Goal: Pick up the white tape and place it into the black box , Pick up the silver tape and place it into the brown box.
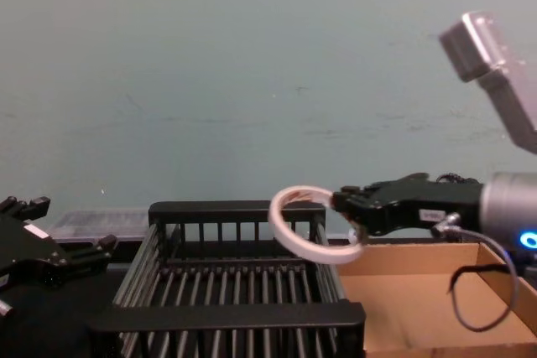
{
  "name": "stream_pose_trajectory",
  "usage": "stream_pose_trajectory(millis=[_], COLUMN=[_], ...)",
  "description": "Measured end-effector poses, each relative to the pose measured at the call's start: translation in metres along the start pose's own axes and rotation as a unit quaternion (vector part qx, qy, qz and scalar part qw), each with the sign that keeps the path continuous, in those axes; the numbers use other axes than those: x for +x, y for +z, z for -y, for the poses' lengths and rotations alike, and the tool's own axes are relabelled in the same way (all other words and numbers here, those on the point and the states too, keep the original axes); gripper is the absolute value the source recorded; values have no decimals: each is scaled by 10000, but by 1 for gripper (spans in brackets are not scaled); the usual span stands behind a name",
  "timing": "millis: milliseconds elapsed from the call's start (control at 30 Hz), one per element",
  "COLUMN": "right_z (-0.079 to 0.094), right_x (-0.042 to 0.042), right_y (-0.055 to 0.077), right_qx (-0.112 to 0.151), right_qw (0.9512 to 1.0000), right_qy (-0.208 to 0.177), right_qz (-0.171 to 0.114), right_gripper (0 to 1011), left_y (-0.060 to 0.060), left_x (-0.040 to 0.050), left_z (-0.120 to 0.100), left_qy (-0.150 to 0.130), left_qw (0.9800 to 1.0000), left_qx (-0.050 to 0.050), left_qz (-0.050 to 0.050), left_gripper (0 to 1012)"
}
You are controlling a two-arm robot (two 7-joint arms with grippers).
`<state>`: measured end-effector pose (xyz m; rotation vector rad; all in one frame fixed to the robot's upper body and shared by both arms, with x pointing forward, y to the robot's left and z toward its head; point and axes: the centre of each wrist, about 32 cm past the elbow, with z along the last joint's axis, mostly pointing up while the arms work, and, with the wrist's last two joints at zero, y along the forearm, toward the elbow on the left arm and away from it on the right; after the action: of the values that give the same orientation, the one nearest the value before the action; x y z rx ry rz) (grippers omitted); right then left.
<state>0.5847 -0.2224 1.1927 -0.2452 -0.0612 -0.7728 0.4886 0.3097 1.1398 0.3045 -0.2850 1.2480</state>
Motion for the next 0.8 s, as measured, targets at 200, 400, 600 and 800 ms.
stream_pose_trajectory(millis=[200,400,600,800], right_z=[-186,-297,-392,-395], right_x=[2,-10,-30,-29], right_y=[0,-6,-13,-11], right_qx=[-92,-143,-176,-176], right_qw=[9998,9995,9991,9990], right_qy=[172,288,389,396], right_qz=[32,55,63,68], right_gripper=[94,95,95,95], left_y=[0,0,0,0], left_x=[0,0,0,0], left_z=[0,0,0,0], left_qy=[0,0,0,0], left_qw=[10000,10000,10000,10000], left_qx=[0,0,0,0], left_qz=[0,0,0,0], left_gripper=[1001,1001,1002,1001])
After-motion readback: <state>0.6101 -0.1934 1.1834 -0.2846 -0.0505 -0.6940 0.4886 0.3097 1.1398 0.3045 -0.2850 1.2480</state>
